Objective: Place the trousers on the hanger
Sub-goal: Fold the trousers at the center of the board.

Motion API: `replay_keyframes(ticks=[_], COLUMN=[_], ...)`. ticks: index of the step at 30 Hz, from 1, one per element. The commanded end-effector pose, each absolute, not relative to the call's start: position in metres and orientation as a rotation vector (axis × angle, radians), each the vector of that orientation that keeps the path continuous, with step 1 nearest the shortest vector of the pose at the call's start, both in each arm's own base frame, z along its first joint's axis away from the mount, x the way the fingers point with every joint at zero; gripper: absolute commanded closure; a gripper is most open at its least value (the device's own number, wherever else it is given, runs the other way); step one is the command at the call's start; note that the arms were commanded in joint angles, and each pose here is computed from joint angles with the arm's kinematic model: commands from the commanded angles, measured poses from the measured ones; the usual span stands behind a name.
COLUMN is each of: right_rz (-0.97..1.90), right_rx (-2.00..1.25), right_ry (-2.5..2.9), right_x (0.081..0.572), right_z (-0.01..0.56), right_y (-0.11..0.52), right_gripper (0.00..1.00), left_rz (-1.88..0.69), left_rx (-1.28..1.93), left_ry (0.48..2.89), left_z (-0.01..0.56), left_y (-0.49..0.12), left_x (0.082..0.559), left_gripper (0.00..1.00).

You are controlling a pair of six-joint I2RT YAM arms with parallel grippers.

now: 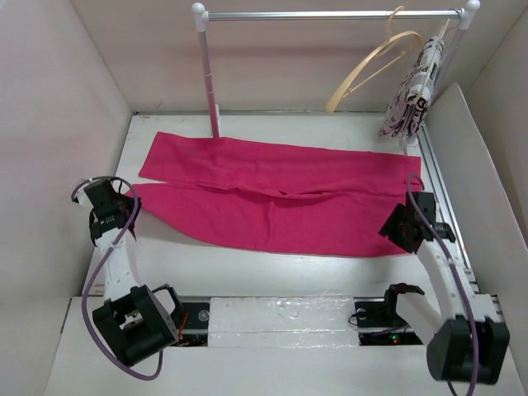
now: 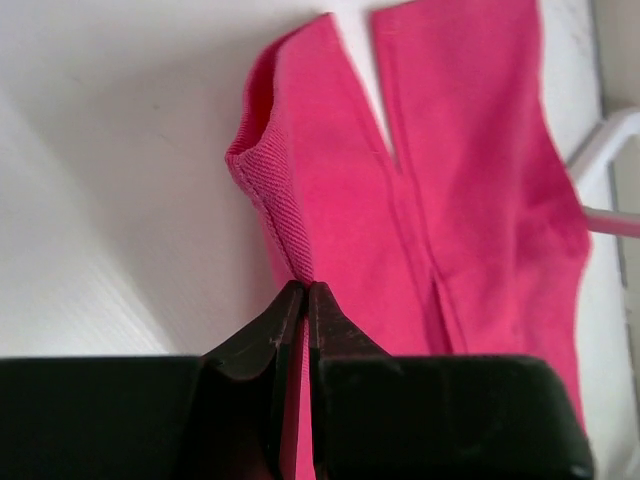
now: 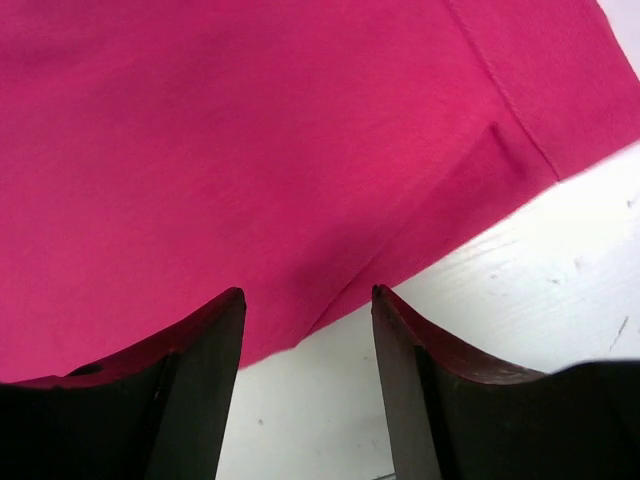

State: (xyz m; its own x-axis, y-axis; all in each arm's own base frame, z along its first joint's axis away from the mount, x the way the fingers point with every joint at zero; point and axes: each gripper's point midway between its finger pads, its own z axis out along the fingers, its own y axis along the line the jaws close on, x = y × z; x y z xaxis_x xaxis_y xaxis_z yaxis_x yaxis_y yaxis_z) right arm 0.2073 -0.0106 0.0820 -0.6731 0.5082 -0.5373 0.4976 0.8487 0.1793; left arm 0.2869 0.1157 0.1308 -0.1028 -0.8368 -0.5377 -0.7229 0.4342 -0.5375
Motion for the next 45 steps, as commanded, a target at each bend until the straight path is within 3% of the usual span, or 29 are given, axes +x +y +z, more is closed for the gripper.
replay_keyframes(ticks=[1, 8, 18, 21, 23, 24, 25, 35, 42, 45], right_rz=[-0.036, -0.212, -0.173, -0.147, -0.15, -0.145, -0.171, -0.306, -0.335, -0.325], right_rx=[0.973, 1.453, 1.59, 1.583, 1.486, 1.478, 1.435, 1.083, 0.939, 0.919], right_ry=[2.429, 2.215, 2.23, 2.261, 2.287, 2.273, 2.264, 2.037, 2.076, 2.155], right_x=[0.213, 0.202, 0.211, 0.214, 0.22, 0.226, 0.23, 0.305, 0.392, 0.428], right_z=[0.065, 0.054, 0.026, 0.019, 0.029, 0.035, 0.044, 0.183, 0.205, 0.181], right_y=[-0.032, -0.085, -0.09, -0.089, -0.096, -0.098, -0.104, -0.156, -0.183, -0.192], right_gripper=[0.42, 0.45, 0.47, 0.59, 0.89, 0.89, 0.99, 1.0, 1.0, 1.0], left_rz=[-0.25, -0.318, -0.336, -0.288, -0.241, -0.239, -0.225, -0.121, -0.04, 0.019], left_rx=[-1.303, -1.272, -1.311, -1.333, -1.347, -1.349, -1.348, -1.352, -1.244, -1.203], left_ry=[1.764, 1.728, 1.743, 1.742, 1.723, 1.727, 1.72, 1.656, 1.64, 1.689], left_z=[0.165, 0.187, 0.165, 0.166, 0.173, 0.174, 0.178, 0.203, 0.221, 0.212], left_y=[0.112, 0.104, 0.105, 0.113, 0.121, 0.121, 0.124, 0.151, 0.152, 0.151], left_x=[0.299, 0.315, 0.322, 0.321, 0.32, 0.321, 0.321, 0.342, 0.398, 0.434], left_gripper=[1.0, 1.0, 1.0, 1.0, 1.0, 1.0, 1.0, 1.0, 1.0, 1.0])
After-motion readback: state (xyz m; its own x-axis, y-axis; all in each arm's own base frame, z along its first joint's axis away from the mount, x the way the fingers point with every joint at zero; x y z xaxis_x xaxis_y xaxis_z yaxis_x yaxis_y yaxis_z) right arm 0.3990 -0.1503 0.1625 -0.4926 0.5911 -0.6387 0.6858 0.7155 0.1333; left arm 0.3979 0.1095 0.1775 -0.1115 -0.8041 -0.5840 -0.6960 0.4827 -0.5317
